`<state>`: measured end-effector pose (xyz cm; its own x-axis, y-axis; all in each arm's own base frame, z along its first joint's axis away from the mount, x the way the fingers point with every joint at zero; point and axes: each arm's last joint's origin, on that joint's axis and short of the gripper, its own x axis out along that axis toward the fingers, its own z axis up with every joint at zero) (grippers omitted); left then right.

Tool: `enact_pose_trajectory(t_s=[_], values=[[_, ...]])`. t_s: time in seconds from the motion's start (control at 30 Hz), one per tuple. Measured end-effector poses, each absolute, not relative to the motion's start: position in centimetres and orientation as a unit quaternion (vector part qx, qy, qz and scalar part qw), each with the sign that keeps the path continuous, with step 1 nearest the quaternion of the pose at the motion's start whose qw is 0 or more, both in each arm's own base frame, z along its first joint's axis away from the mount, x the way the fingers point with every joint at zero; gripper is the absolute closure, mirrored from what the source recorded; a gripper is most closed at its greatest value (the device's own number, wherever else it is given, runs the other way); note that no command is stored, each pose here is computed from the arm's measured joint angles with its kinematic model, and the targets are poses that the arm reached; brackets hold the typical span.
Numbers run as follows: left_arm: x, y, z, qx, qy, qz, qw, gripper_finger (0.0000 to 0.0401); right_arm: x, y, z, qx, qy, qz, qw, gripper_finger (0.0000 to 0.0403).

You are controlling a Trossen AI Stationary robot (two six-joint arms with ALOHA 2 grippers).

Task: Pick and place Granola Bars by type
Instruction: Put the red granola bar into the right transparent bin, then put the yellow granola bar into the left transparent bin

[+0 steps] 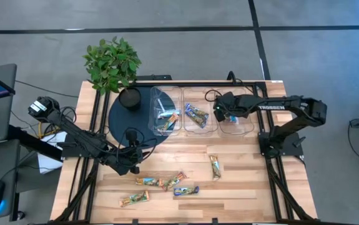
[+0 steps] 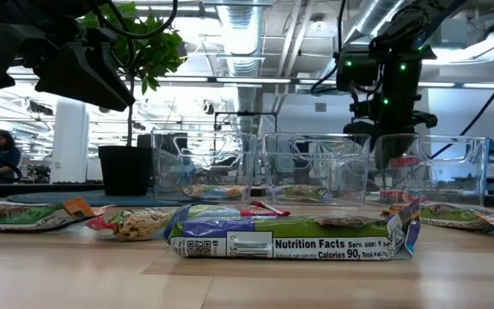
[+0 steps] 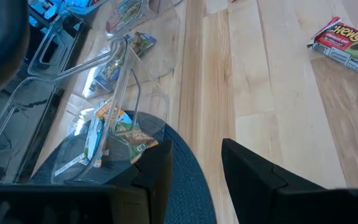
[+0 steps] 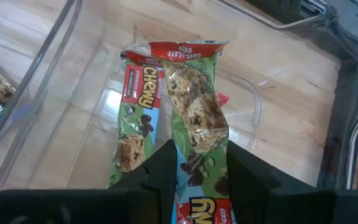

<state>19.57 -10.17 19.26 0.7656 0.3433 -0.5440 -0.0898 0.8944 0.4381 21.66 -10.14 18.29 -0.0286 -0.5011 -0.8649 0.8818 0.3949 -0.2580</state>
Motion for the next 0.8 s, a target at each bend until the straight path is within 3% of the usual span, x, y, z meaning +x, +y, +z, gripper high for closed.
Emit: enact_pose_trajectory(t_s=[0.2,0.57,0.8], values=[[19.6,-10.2,19.3,0.197,0.321,0.118,0.919,0.0266,21.6,-10.1,18.3,0.186,0.503,-0.513,0.671,0.0281],[19.6,-10.2,19.3,0.197,0.321,0.118,0.919,0.0266,21.4,-9.9,18.4,0.177,0.511,-0.512,0.668,0.0210],[19.6,-10.2,19.3,0.197,0.321,0.118,0.919,0.0266,21.0,-7.3,21.7,0.147,0.455,-0.487,0.731,0.0198]])
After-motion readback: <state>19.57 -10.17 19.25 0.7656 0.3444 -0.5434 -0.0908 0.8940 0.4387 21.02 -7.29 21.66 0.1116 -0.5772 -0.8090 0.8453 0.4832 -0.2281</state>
